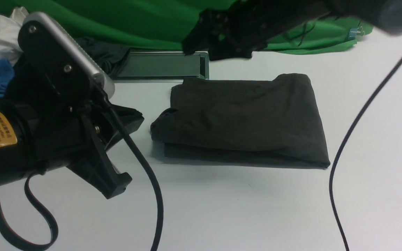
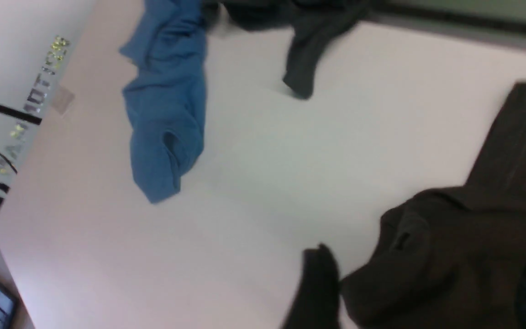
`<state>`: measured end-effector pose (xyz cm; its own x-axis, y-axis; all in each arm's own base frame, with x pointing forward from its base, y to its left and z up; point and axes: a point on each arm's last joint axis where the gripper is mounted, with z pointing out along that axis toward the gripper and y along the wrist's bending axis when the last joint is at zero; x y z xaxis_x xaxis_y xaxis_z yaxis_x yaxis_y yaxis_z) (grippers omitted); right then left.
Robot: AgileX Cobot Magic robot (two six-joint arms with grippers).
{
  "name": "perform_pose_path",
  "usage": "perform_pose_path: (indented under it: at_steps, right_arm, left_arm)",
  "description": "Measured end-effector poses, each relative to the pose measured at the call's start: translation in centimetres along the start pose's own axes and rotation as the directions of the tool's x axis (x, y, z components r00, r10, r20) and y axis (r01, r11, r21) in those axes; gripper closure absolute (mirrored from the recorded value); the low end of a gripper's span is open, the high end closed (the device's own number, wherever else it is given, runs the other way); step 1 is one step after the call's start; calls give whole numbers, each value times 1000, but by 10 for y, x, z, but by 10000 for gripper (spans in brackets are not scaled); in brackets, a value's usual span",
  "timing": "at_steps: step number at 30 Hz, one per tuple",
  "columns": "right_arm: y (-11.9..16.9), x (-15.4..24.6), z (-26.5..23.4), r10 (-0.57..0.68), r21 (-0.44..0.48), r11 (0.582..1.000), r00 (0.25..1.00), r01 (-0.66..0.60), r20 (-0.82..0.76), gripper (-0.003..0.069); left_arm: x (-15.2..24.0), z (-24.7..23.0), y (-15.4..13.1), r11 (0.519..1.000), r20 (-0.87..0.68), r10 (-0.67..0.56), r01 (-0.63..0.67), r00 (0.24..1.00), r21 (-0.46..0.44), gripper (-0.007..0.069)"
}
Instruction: Fold a long-sleeved shirt on a white desktop.
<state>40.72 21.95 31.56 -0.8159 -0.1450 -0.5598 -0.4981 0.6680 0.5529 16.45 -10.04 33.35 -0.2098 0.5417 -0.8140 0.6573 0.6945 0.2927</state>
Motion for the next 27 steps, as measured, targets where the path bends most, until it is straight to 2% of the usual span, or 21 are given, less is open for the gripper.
perform_pose_path:
  at_steps: [1,2,4,7,12,14,18,21,23,27]
  right_arm:
    - [3,0,-12,-43,32,999,999,43,-7,265]
    - [2,0,-15,-66,56,996,998,66,-15,277]
    - [-2,3,-30,-147,162,974,986,158,-78,436]
    - [-19,11,-32,-151,302,933,974,198,-170,595]
    - [-47,32,-17,-108,393,895,958,210,-265,636]
    - [-68,38,-17,-59,465,866,962,182,-266,640]
    - [-102,42,-29,16,542,833,975,108,-220,640]
    - [-118,51,-32,53,566,820,975,81,-216,640]
    - [-121,54,-31,65,570,819,974,71,-215,640]
    - [-133,69,-25,101,580,813,971,45,-217,640]
  left_arm:
    - [0,0,0,1000,-1,0,0,1000,0,607]
    - [0,0,0,1000,-1,0,0,1000,0,607]
    - [0,0,0,1000,-1,-9,9,1000,0,607]
    - [0,0,0,999,-2,-48,48,999,1,607]
    - [-1,11,1,995,1,-103,103,995,-4,607]
    - [1,31,2,990,-32,-144,144,989,0,607]
    - [4,87,4,986,-145,-161,166,976,20,607]
    - [0,133,8,986,-190,-156,163,969,25,607]
    - [-3,147,11,988,-202,-148,155,968,23,607]
    - [14,202,24,983,-329,-167,183,929,18,607]
